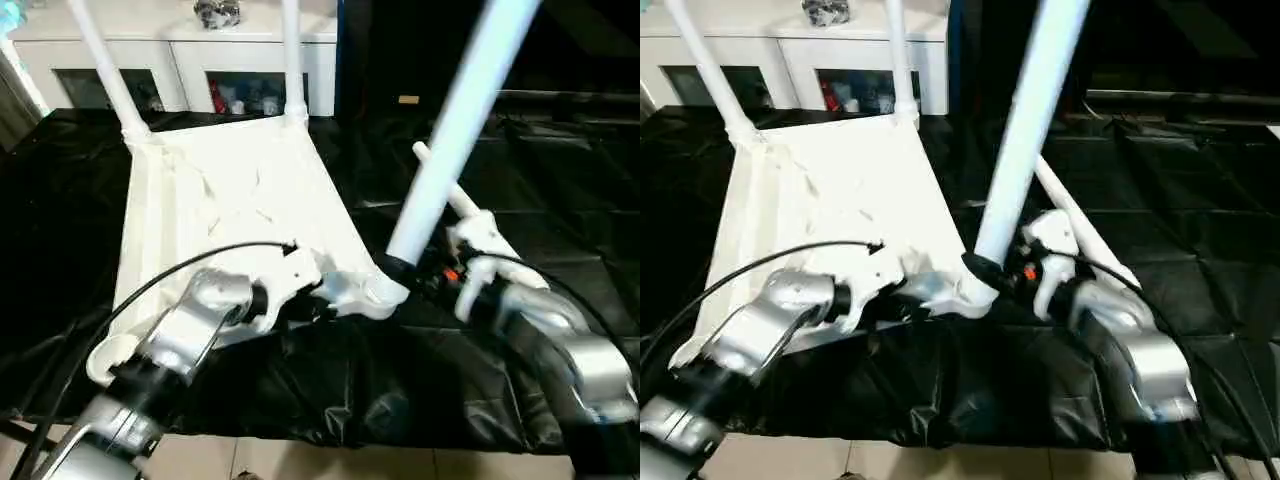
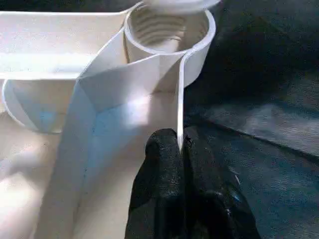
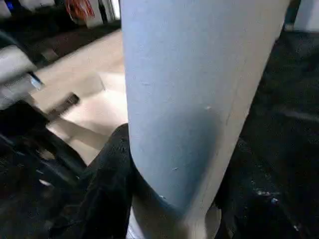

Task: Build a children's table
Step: Insert table leg to table base

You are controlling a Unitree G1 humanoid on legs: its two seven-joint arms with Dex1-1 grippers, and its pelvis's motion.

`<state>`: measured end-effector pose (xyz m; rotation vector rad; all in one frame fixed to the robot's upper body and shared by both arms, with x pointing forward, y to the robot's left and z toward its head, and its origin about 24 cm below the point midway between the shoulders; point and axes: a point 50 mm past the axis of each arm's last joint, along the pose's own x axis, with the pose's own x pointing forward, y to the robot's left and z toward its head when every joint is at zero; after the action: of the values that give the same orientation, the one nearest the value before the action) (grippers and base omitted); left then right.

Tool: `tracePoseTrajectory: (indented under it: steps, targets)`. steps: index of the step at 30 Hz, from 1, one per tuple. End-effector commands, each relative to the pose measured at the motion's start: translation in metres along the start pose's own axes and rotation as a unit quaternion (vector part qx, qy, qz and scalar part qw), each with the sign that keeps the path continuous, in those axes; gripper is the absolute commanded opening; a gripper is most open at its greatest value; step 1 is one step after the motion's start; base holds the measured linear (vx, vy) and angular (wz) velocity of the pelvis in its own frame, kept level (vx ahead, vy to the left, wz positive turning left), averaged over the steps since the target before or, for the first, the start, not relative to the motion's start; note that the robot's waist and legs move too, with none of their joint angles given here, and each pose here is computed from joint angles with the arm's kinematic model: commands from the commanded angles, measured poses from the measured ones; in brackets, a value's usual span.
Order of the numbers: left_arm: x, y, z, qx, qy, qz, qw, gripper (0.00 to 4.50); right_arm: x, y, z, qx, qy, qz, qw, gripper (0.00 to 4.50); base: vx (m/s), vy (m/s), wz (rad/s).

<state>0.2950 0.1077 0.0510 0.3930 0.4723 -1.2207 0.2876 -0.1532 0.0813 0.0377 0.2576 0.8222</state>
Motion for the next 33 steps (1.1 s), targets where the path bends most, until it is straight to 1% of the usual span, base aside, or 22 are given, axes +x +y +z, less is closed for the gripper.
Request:
tracePoseTrajectory:
  steps: [1,11,18,22,25,27,29,30,31,32,33]
  targets:
    - [-0.001,-0.004,-0.002,-0.005,0.003,-0.009,1.0,0.0,0.003,-0.001,0.0,-0.01,0.012,0.006,1.0,1.88,0.0,0.0,0.0]
    - [0.001,-0.002,0.002,-0.006,0.004,0.0,1.0,0.0,0.008,-0.004,-0.006,0.004,0.032,0.025,0.999,1.88,0.0,0.0,0.0]
    - [0.003,0.0,0.003,-0.008,0.005,0.009,1.0,0.0,0.014,-0.001,-0.004,0.011,0.026,0.043,0.999,1.88,0.0,0.0,0.0]
    - [0.003,0.001,0.004,-0.01,0.004,0.012,1.0,0.0,0.017,-0.004,-0.005,0.007,0.026,0.039,0.999,1.88,0.0,0.0,0.0]
    - [0.004,0.001,0.004,-0.011,0.003,0.012,1.0,0.0,0.017,-0.006,-0.006,0.019,0.011,0.034,0.999,1.88,0.0,0.0,0.0]
    - [0.004,0.0,0.004,-0.011,0.003,0.011,1.0,0.0,0.015,-0.007,-0.009,0.029,0.007,0.033,0.999,1.88,0.0,0.0,0.0]
    - [0.004,0.001,0.004,-0.011,0.003,0.012,1.0,0.0,0.01,-0.01,-0.019,0.053,-0.001,0.019,0.998,1.88,0.0,0.0,0.0]
    - [0.004,0.001,0.004,-0.011,0.003,0.012,1.0,0.0,0.009,-0.011,-0.022,0.059,-0.003,0.015,0.998,1.88,0.0,0.0,0.0]
    - [0.004,0.001,0.004,-0.011,0.003,0.012,1.0,0.0,0.009,-0.011,-0.022,0.06,-0.003,0.014,0.998,1.88,0.0,0.0,0.0]
    - [0.004,0.001,0.004,-0.012,0.003,0.014,1.0,0.0,0.006,-0.013,-0.029,0.077,-0.013,0.002,0.997,1.88,0.0,0.0,0.0]
    - [0.004,0.001,0.004,-0.012,0.003,0.014,1.0,0.0,0.006,-0.013,-0.029,0.077,-0.013,0.002,0.997,1.88,0.0,0.0,0.0]
